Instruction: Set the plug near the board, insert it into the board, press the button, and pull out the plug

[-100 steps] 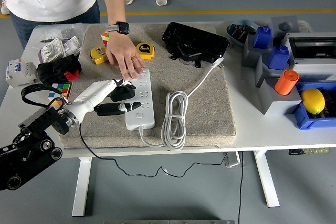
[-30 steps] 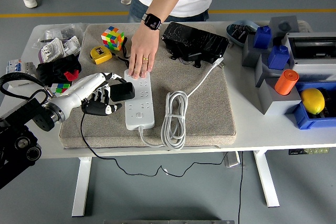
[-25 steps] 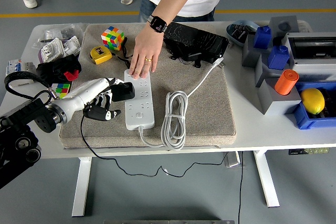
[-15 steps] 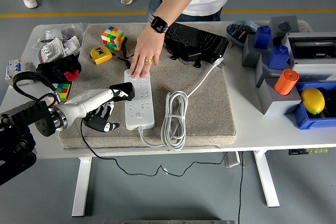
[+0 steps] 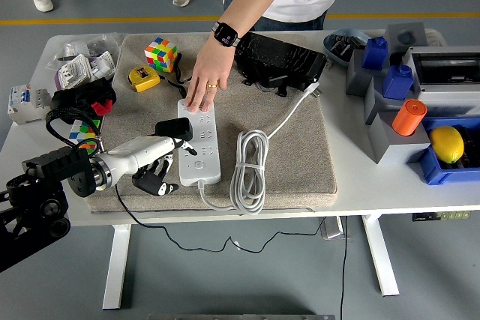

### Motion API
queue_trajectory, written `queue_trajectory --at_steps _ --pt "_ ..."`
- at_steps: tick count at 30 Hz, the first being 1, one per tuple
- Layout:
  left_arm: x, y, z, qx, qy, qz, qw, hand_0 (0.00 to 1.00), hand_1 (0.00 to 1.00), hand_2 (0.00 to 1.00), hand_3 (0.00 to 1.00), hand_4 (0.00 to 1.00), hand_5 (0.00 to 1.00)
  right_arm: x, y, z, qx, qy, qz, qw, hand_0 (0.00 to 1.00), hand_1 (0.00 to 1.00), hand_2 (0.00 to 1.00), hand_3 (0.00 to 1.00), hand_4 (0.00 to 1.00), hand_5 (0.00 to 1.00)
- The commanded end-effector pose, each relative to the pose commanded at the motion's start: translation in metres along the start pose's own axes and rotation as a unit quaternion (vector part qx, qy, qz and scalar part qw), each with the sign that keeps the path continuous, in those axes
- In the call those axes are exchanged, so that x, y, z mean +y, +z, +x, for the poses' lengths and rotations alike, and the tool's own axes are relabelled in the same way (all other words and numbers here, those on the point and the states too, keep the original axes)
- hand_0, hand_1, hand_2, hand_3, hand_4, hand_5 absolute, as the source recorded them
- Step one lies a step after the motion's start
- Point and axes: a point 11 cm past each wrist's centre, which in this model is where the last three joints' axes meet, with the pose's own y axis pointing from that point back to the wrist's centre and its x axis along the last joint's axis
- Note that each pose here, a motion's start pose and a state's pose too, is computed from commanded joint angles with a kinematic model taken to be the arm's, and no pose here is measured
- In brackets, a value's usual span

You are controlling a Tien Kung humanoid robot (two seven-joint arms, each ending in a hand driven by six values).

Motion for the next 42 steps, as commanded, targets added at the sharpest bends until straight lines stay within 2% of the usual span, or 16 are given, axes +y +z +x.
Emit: queue_trajectory --at_steps 8,10,11,20,28,35,42 --pt "-0.007 0.001 -0.006 -0.003 -0.009 0.000 1.000 0.040 0.125 0.209 0.850 0.750 0.002 0.000 -0.001 0.000 0.000 0.000 0.001 1.000 0.710 0.716 0.727 0.628 0.998 0.614" --pt "-0.009 0.000 -0.008 -0.004 -0.014 0.004 1.000 0.040 0.125 0.209 0.850 0.750 0.002 0.000 -0.001 -0.001 0.000 -0.001 0.001 1.000 0.710 0.716 0.727 0.628 0.998 0.614" --pt "-0.009 -0.001 -0.009 -0.005 -0.016 0.006 1.000 0.041 0.128 0.212 0.844 0.708 0.002 0.000 -0.001 -0.001 0.000 -0.001 0.001 1.000 0.710 0.715 0.727 0.628 0.998 0.614" --pt "-0.014 -0.008 -0.014 -0.009 -0.025 0.017 0.999 0.040 0.128 0.212 0.840 0.703 0.002 -0.001 -0.003 0.000 -0.001 0.000 0.003 1.000 0.710 0.715 0.726 0.628 0.998 0.614" --pt "-0.015 -0.008 -0.017 -0.007 -0.031 0.016 0.999 0.041 0.128 0.213 0.839 0.701 0.002 0.000 -0.002 0.000 -0.001 0.000 0.002 1.000 0.710 0.716 0.727 0.627 0.998 0.614" --pt "-0.017 -0.009 -0.019 -0.008 -0.036 0.020 0.999 0.039 0.124 0.209 0.831 0.740 0.002 -0.001 -0.003 -0.002 -0.001 -0.001 0.003 1.000 0.710 0.716 0.727 0.628 0.998 0.614" --pt "-0.017 -0.007 -0.020 -0.013 -0.042 0.019 0.999 0.040 0.125 0.210 0.823 0.717 0.002 -0.001 -0.003 -0.001 -0.002 0.001 0.003 1.000 0.709 0.716 0.728 0.628 0.998 0.614"
